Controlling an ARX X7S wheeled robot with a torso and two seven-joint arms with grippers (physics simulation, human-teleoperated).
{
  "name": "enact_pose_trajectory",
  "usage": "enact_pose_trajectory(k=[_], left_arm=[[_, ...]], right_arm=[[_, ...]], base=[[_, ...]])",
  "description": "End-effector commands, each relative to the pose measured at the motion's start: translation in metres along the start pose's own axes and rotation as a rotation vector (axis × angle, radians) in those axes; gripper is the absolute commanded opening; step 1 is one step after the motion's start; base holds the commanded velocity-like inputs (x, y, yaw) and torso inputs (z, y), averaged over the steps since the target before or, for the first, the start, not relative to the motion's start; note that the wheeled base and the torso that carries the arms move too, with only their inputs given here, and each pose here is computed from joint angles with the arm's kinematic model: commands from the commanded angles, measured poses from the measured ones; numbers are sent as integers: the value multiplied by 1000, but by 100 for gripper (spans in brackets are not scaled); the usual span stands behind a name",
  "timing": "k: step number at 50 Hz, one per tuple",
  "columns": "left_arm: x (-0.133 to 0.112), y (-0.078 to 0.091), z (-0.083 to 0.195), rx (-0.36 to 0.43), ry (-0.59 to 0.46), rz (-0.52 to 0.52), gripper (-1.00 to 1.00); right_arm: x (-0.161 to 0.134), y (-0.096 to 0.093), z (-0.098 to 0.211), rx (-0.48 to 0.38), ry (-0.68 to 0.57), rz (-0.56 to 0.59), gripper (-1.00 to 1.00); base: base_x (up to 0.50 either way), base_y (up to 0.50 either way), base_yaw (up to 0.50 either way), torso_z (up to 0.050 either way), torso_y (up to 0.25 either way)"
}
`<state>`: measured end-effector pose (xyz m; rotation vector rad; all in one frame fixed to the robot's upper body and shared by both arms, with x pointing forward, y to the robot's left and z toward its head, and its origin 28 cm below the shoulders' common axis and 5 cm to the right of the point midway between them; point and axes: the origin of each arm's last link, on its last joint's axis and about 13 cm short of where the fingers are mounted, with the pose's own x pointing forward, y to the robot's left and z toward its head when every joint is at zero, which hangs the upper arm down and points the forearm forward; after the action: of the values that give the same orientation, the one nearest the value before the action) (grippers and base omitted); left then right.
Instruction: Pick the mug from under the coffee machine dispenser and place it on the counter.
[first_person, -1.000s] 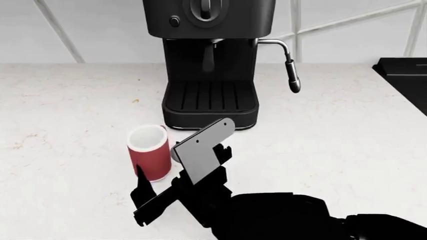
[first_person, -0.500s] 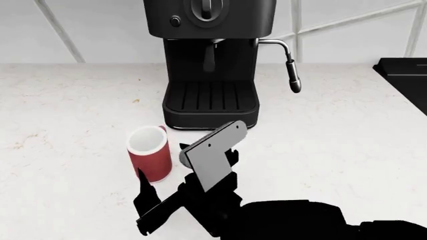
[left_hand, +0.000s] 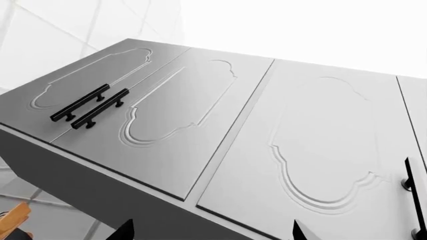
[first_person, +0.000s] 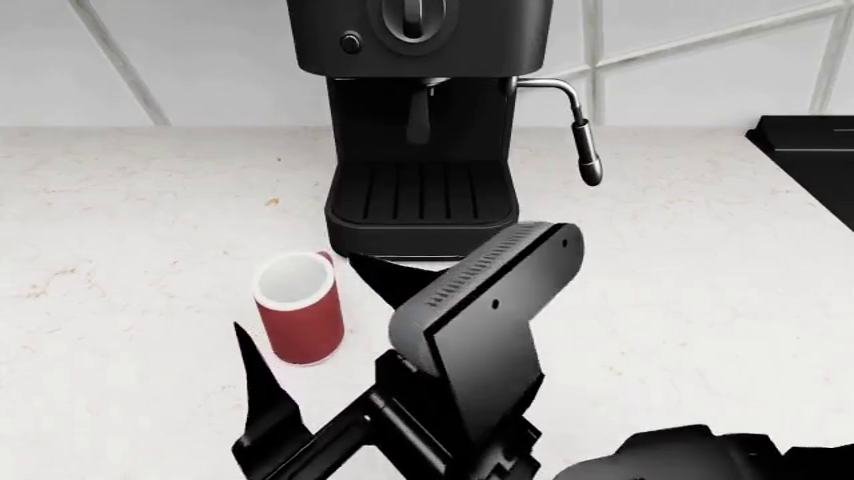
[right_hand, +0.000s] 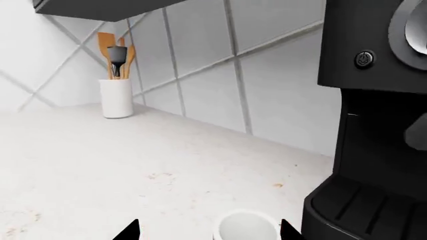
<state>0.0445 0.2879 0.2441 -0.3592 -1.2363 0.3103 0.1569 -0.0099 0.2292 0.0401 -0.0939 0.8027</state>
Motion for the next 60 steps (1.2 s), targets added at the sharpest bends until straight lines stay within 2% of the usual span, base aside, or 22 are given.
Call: enact_pose_trajectory(k=[1, 17, 24, 33, 42, 48, 60], left_arm=[[0, 0, 0, 0, -1, -1, 100], [0, -1, -1, -2, 5, -15, 100], [-1, -1, -2, -6, 14, -26, 100], [-1, -2, -4, -12, 40, -49, 100], [0, -3, -6, -11, 47, -56, 100], [-1, -6, -12, -5, 108, -127, 100], [-2, -13, -25, -1, 211, -246, 100]], right_arm=[[-12, 8, 20, -45, -66, 1, 100], [-21, 21, 46, -129, -166, -39, 100], [-23, 26, 52, -223, -214, -84, 100], [-24, 25, 61, -366, -306, -232, 100], [-15, 9, 68, -422, -331, -375, 100], [-14, 8, 76, -466, -351, -411, 100], [-16, 6, 84, -500, -393, -441, 100]], base=[[0, 0, 0, 0, 0], [0, 0, 0, 0, 0], [0, 0, 0, 0, 0], [0, 0, 0, 0, 0], [0, 0, 0, 0, 0], [0, 0, 0, 0, 0], [0, 0, 0, 0, 0]])
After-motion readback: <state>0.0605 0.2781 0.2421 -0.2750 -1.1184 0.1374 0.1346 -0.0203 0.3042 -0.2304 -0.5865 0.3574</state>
